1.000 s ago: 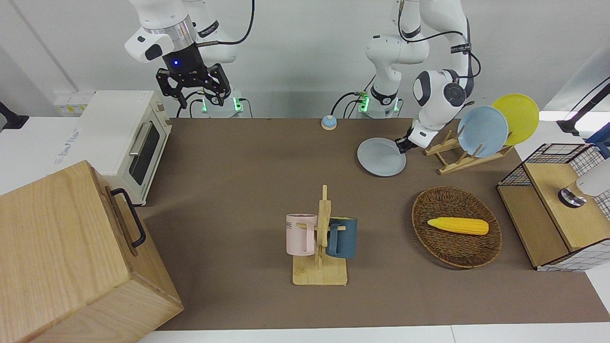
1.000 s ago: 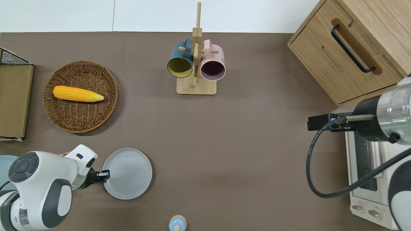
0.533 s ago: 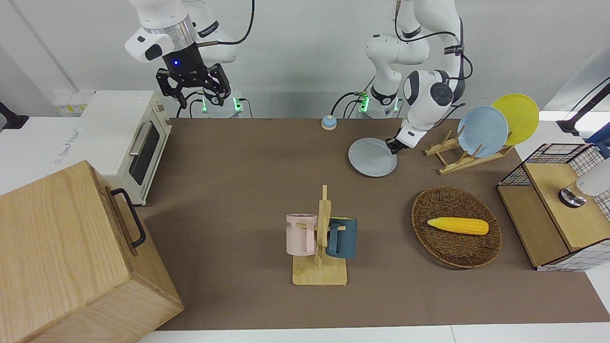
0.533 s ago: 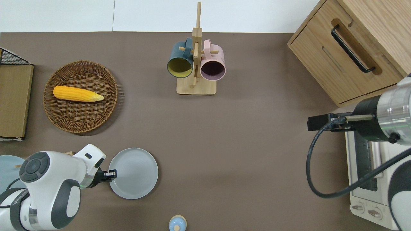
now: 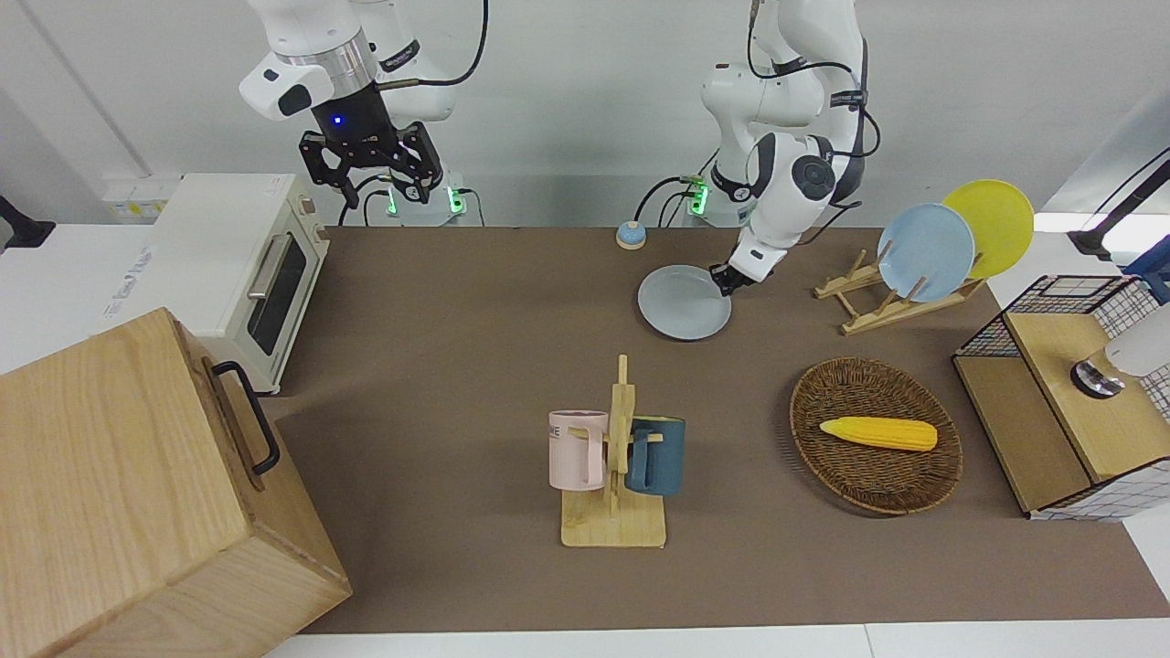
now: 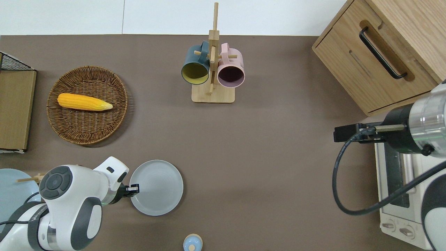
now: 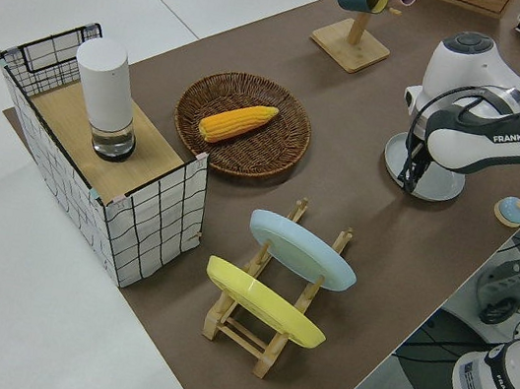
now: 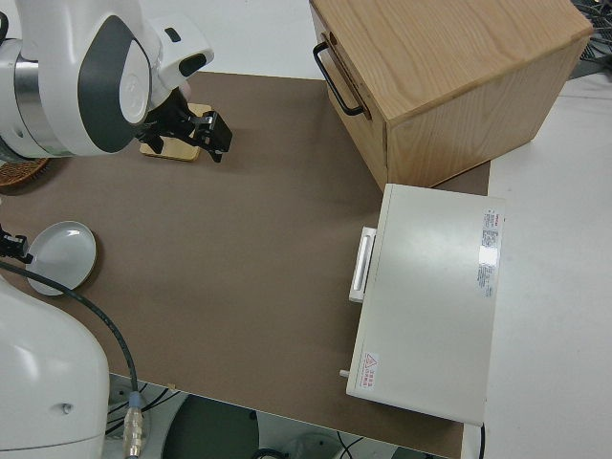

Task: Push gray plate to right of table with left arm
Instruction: 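Press the left gripper against the gray plate's rim and start pushing, then push the gray plate with the left gripper across toward the toaster oven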

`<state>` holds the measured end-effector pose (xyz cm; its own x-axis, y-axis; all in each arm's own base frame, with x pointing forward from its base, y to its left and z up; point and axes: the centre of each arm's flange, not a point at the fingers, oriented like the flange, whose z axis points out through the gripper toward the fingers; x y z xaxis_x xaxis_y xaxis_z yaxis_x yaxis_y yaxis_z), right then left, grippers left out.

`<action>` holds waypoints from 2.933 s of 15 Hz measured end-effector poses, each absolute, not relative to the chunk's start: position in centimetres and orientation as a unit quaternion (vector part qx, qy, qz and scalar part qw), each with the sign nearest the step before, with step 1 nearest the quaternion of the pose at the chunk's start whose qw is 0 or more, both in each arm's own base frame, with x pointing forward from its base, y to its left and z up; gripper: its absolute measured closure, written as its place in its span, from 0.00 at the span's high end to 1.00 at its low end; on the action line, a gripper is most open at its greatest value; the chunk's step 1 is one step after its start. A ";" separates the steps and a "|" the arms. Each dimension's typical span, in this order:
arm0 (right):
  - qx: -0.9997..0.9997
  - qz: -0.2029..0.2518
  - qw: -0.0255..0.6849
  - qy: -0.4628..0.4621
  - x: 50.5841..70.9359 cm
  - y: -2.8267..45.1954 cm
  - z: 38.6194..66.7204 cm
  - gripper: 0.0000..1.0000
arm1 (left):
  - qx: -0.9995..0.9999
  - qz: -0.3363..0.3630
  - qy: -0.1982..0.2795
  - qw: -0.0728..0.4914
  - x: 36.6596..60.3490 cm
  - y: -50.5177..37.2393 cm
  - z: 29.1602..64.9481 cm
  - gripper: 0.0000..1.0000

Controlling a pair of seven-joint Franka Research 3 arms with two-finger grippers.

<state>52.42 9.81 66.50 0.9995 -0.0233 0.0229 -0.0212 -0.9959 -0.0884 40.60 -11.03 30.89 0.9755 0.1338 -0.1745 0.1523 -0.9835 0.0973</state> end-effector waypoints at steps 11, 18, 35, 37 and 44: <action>-0.999 -0.012 0.044 0.011 52.4 9.8 66.5 1.00 | 0.992 -0.053 0.099 0.065 39.1 -19.5 30.7 0.03; -0.999 -0.012 0.044 0.011 52.4 9.8 66.5 1.00 | 0.990 -0.039 0.116 0.068 38.6 -23.9 30.7 0.03; -0.999 -0.012 0.044 0.011 52.4 9.8 66.5 1.00 | 0.986 -0.026 0.133 0.101 37.0 -34.5 30.6 0.03; -0.999 -0.012 0.044 0.011 52.4 9.8 66.5 1.00 | 0.985 -0.028 0.134 0.105 36.9 -35.6 30.6 0.03; -0.999 -0.012 0.044 0.011 52.4 9.8 66.5 1.00 | 0.982 -0.027 0.139 0.121 36.3 -38.4 30.4 0.03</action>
